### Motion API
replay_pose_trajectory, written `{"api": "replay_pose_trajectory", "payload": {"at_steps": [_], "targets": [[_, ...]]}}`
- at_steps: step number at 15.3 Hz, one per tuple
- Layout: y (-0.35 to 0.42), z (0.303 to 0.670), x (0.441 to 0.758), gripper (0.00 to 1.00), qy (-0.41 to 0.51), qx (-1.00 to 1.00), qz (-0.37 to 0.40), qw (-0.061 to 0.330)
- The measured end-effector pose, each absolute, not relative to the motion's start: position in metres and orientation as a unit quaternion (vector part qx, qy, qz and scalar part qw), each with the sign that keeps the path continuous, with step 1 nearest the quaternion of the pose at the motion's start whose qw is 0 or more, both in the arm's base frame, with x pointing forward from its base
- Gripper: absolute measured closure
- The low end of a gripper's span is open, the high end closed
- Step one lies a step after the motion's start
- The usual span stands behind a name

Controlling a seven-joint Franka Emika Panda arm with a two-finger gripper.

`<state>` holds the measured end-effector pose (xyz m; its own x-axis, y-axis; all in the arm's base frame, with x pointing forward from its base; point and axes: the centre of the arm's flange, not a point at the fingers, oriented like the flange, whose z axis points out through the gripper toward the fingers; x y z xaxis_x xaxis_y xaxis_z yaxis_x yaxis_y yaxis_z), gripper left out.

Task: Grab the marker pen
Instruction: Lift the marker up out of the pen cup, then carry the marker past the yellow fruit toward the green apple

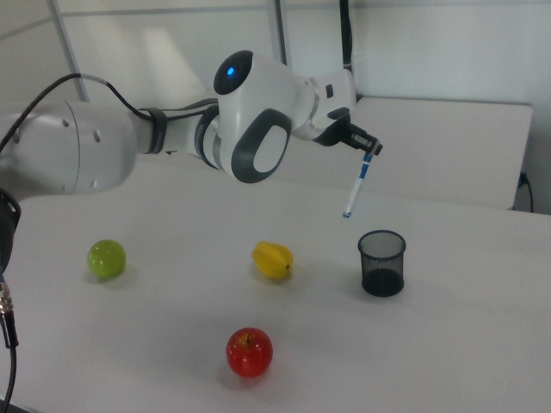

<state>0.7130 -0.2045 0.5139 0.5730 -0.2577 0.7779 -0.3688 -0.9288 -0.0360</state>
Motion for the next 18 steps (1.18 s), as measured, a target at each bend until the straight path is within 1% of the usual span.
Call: {"api": "replay_pose_trajectory", "payload": {"at_steps": [4, 6, 8, 12, 18], "targets": [[-0.147, 0.509, 0.707, 0.82, -0.155, 0.932, 0.325, 0.027], [-0.118, 0.507, 0.699, 0.82, -0.141, 0.95, 0.277, 0.011], [-0.086, 0.496, 0.688, 0.82, -0.123, 0.964, 0.234, -0.002], [-0.044, 0.473, 0.664, 0.82, -0.096, 0.983, 0.153, -0.017], [0.008, 0.445, 0.625, 0.82, -0.028, 0.998, 0.048, -0.029]]}}
